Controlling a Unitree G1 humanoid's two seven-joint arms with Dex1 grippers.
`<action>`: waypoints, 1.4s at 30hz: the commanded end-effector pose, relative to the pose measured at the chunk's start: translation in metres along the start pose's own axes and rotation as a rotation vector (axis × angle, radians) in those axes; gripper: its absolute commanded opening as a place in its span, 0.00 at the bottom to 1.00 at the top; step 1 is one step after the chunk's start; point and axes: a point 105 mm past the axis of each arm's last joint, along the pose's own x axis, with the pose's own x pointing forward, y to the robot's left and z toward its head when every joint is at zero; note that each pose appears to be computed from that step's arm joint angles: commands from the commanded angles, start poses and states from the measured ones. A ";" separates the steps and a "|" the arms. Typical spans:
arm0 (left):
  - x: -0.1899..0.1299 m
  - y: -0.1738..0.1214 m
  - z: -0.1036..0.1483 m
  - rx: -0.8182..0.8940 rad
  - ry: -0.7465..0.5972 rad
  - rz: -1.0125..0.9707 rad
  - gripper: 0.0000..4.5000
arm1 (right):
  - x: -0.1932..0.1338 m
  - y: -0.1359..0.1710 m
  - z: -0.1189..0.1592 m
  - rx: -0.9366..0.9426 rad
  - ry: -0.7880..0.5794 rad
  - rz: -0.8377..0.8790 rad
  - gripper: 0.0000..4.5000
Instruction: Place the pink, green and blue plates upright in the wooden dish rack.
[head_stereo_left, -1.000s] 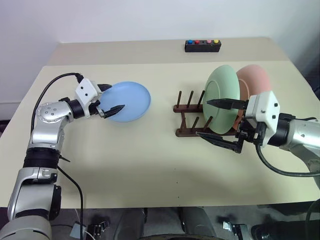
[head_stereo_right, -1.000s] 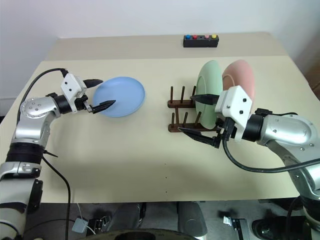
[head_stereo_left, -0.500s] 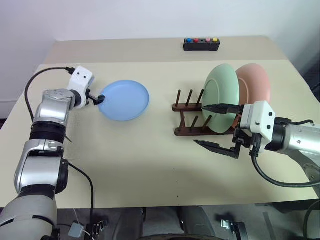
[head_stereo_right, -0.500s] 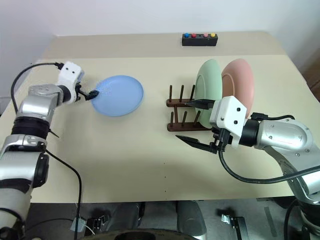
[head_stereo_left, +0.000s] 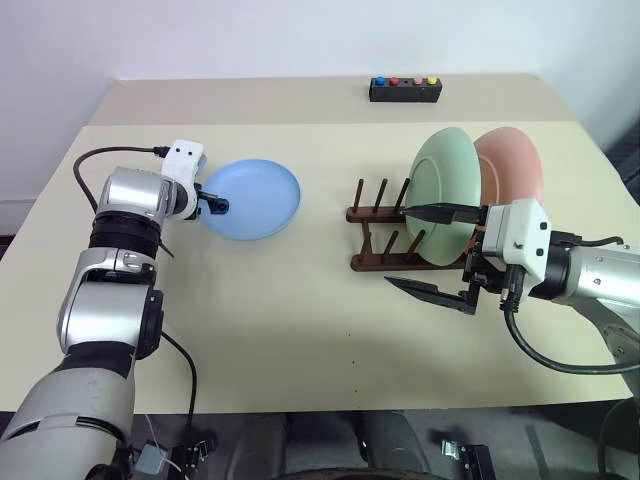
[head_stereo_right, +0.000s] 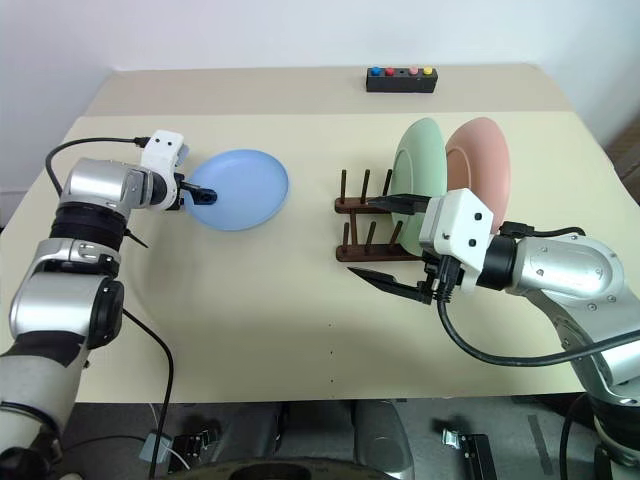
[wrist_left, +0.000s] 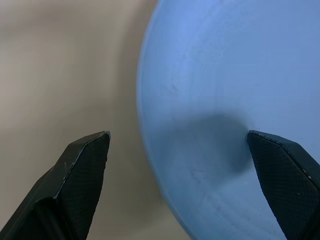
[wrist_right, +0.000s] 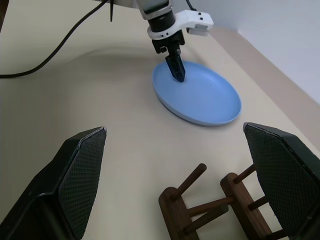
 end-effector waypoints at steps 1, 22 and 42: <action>0.000 0.005 0.000 -0.027 0.004 0.033 0.99 | -0.003 0.001 0.012 -0.035 -0.038 0.014 1.00; -0.006 0.005 0.024 -0.258 -0.209 -0.052 0.00 | -0.006 0.000 0.011 -0.051 -0.022 -0.002 1.00; -0.117 -0.054 0.117 -0.284 -0.977 -0.317 0.00 | 0.036 -0.040 0.028 -0.596 0.070 -0.136 1.00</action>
